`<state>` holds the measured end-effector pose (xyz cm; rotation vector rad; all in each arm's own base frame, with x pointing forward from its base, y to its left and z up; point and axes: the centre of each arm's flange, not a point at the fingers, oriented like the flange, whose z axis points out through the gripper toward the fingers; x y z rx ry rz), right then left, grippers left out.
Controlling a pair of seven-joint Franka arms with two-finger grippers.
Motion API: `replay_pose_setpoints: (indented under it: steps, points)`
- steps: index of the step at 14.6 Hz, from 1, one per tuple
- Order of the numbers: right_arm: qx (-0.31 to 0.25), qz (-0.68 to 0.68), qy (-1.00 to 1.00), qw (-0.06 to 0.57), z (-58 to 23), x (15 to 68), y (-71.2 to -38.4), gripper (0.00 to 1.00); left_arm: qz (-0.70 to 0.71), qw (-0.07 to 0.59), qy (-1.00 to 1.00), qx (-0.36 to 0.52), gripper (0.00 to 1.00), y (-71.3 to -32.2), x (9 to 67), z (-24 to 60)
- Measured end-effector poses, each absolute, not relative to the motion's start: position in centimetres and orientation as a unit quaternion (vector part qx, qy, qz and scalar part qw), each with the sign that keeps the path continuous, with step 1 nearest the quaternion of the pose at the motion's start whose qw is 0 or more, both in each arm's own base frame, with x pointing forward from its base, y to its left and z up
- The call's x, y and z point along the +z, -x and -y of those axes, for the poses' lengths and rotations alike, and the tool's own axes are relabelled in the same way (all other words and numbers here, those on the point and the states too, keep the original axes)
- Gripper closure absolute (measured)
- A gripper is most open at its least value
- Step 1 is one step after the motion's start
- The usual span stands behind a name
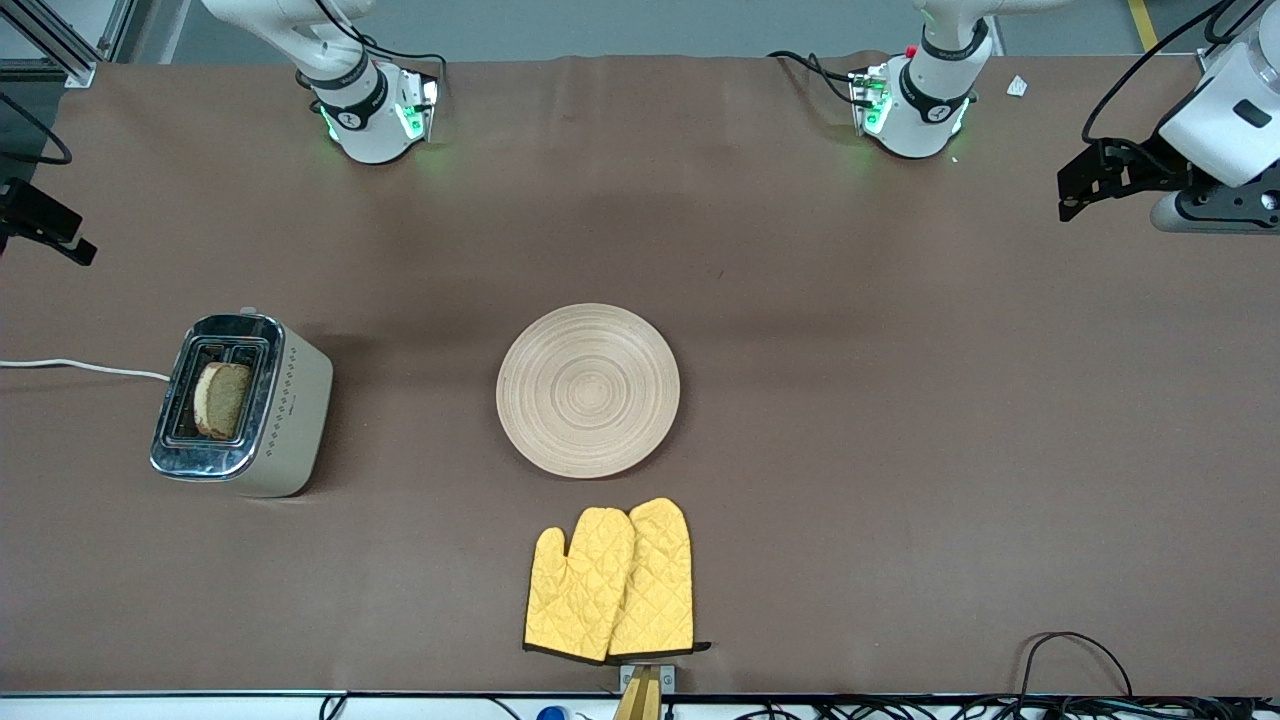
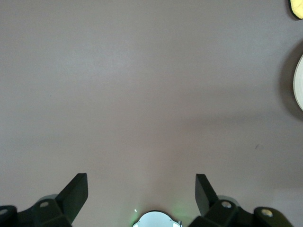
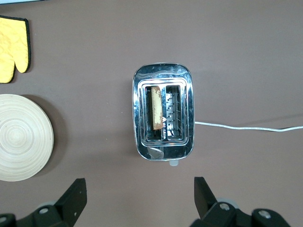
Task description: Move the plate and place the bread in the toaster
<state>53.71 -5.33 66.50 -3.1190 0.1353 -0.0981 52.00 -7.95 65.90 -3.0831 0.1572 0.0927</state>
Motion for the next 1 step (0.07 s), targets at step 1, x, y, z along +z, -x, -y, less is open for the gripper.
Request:
replay_pose_setpoints:
  steps: [1]
  points:
    - [-0.030,-0.048,0.998,0.009,5.32,66.46,-53.68,0.00,-0.051,0.027,0.998,0.030,0.00,-52.01,65.88,7.95]
